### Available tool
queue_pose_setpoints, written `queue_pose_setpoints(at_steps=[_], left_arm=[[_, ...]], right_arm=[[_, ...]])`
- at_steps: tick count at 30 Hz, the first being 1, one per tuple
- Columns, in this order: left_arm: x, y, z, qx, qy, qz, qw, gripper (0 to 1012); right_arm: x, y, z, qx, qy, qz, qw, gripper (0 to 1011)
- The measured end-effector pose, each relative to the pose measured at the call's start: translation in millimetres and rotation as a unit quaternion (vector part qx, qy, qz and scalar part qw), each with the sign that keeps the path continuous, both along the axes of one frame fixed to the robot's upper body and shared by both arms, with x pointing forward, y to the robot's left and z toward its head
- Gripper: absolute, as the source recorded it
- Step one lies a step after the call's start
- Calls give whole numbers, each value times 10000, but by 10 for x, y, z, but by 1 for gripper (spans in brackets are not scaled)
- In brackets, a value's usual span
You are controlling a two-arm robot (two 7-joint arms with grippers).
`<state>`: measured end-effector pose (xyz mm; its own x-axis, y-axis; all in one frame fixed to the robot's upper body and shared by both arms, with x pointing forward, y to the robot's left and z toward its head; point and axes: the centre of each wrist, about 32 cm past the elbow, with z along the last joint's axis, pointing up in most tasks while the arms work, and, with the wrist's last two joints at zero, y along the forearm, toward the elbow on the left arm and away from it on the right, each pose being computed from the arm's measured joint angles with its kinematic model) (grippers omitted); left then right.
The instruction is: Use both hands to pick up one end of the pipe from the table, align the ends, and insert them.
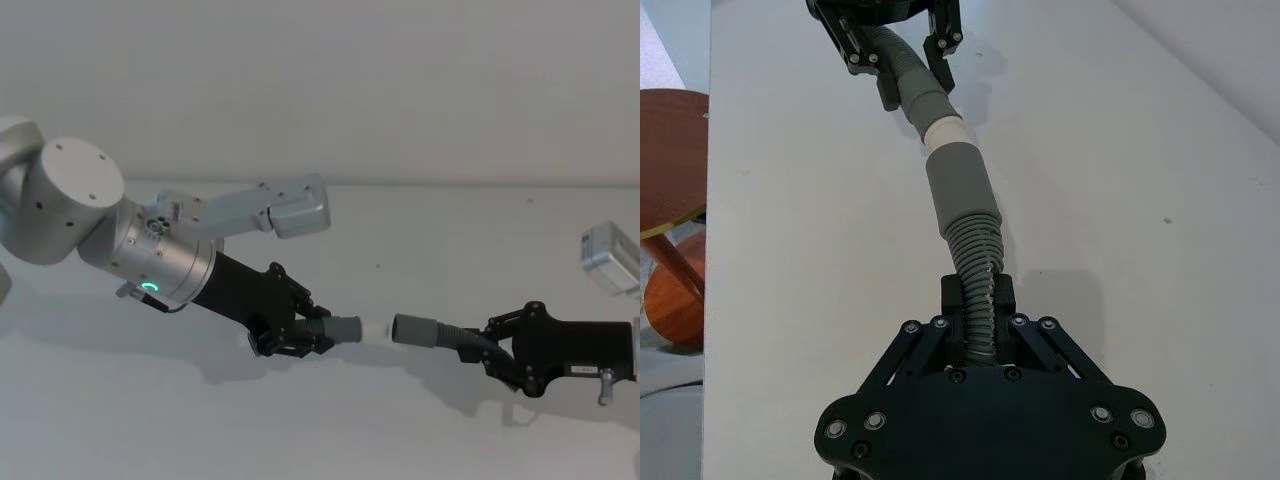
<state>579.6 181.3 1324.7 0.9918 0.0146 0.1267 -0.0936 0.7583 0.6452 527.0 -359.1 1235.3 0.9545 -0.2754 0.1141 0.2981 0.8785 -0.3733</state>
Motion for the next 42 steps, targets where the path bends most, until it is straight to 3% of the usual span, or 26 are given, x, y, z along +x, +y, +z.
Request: queue_pose_setpoints(at_steps=[20, 42], left_arm=[[30, -24, -28, -46, 33, -50, 10000, 345], [26, -1, -31, -48, 60, -41, 10000, 345]], right_arm=[[34, 15, -15, 5, 81, -37, 10000, 142], [88, 39, -36, 6, 191, -101, 9998, 142]])
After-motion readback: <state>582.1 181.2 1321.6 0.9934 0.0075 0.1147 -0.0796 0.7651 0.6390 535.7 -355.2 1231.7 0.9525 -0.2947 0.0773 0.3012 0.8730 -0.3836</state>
